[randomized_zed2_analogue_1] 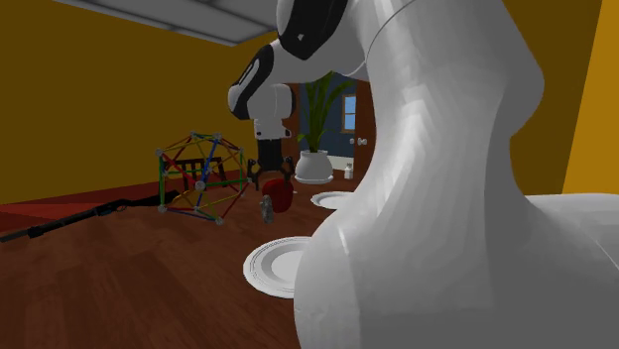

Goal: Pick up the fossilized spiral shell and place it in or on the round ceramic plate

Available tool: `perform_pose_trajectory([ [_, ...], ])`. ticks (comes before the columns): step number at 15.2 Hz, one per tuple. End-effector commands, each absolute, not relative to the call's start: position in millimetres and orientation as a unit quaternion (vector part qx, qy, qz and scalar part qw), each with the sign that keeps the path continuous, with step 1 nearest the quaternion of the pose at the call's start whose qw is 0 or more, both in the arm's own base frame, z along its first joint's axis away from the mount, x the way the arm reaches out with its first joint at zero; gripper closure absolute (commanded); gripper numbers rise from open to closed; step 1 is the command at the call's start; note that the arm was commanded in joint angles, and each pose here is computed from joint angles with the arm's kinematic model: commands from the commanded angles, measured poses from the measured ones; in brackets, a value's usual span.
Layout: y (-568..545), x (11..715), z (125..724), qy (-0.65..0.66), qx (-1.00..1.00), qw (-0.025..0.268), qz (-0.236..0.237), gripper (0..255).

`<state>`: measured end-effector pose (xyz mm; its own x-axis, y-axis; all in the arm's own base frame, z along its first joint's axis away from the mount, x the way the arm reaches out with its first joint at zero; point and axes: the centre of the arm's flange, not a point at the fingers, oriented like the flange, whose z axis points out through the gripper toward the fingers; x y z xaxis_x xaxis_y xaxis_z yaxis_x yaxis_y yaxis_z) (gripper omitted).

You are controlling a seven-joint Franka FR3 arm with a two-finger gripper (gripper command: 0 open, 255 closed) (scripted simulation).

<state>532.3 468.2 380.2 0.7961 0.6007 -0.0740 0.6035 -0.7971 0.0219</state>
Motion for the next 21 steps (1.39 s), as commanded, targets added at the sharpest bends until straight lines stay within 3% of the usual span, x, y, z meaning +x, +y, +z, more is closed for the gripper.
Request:
perform_pose_trajectory([
  [1, 479, 521, 344, 0.328, 0.943, 0.024, -0.056, 0],
  [10, 478, 521, 336, 0.328, 0.943, 0.024, -0.056, 0],
  [11, 477, 513, 336, 0.328, 0.943, 0.024, -0.056, 255],
  [21, 478, 521, 341, 0.328, 0.943, 0.024, -0.056, 255],
])
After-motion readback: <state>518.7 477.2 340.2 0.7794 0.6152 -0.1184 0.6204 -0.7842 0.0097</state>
